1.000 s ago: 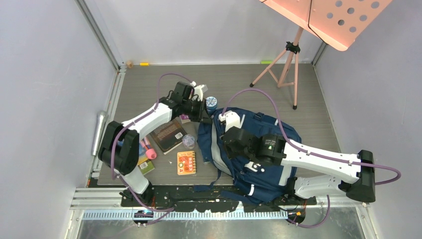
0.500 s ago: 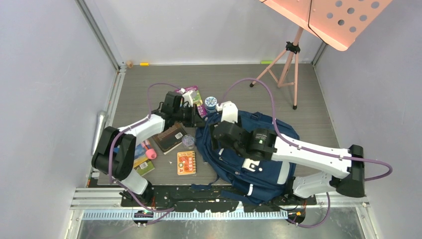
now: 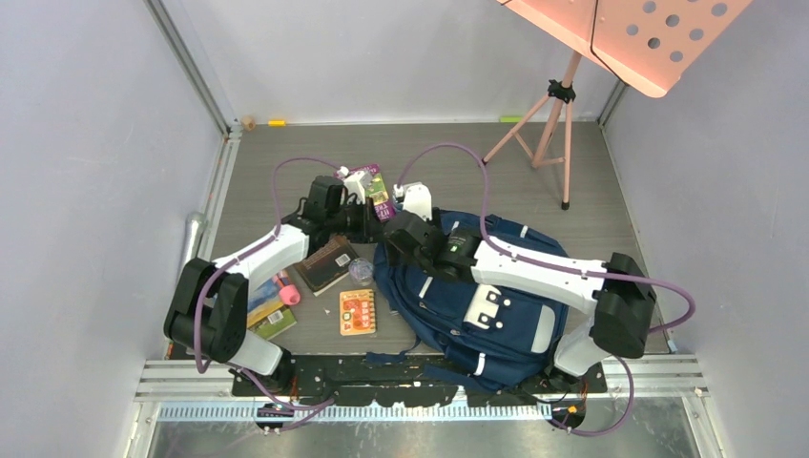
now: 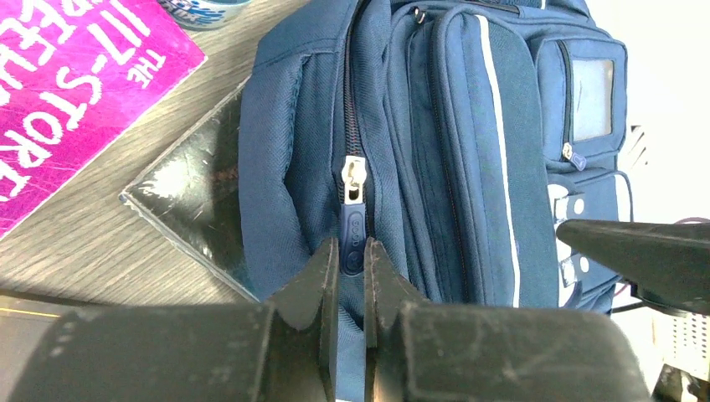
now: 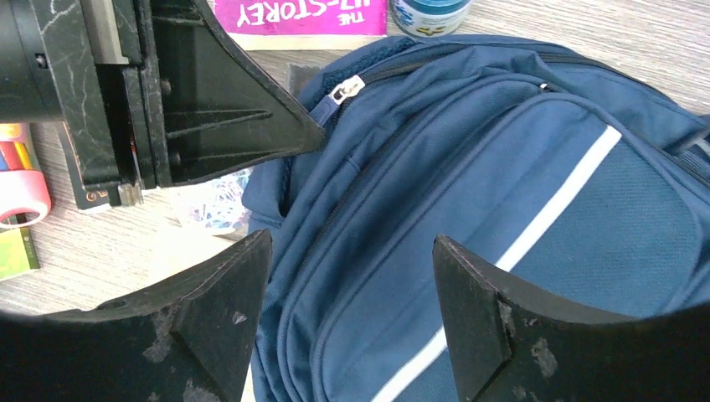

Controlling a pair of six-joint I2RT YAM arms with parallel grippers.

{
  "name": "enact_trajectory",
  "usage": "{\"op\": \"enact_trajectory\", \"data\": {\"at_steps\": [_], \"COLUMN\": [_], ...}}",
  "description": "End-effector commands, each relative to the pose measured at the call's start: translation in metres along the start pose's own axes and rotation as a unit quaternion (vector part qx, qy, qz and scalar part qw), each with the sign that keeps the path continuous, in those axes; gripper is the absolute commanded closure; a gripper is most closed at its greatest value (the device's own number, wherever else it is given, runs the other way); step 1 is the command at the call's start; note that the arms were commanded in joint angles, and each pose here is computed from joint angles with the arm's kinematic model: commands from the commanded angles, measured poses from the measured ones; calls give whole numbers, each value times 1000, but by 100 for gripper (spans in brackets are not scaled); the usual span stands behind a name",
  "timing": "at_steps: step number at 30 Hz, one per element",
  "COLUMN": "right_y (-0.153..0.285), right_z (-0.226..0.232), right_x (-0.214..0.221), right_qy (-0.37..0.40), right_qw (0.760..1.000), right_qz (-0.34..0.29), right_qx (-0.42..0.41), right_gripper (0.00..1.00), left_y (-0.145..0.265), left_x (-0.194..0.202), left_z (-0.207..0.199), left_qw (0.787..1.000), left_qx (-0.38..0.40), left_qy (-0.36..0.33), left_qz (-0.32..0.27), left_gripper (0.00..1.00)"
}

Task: Pack the student bag
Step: Unzip the student bag at the center of the board.

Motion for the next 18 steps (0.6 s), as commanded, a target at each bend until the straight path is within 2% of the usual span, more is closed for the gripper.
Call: {"op": "enact_trajectory", "data": {"at_steps": [1, 8, 14, 16, 18], "right_y": [-9, -35, -55, -58, -58], "right_z": [23, 24, 22, 16, 10], "right_x": [-3, 18, 28, 29, 30], "right_qy": [-23, 9, 22, 29, 35], "right_qw": [999, 997, 992, 987, 983], "right_qz": [-21, -47, -66, -81, -86], "right_qx": [-32, 58, 104, 137, 159], "right_gripper": [24, 23, 24, 30, 41], "left_y": [7, 5, 5, 5, 5], "left_x": [-8, -9, -8, -7, -7], "left_z": [-1, -1, 1, 2, 4], "left_qw": [999, 999, 999, 999, 999], "left_qx": [-16, -13, -21, -28, -38], "left_qy": [-31, -34, -35, -33, -32], "left_qz": [-16, -15, -15, -14, -15], "left_gripper": [100, 100, 100, 100, 100]}}
Point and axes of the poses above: each gripper's point midway between its finger pads, its own y axis back along the fingers, its own z axis along the line the jaws close on, x = y × z, the point moved 9 cm from there along y, back along the fingers, and after that the axes turned 14 degrees about -y, right-handed, at the moved point
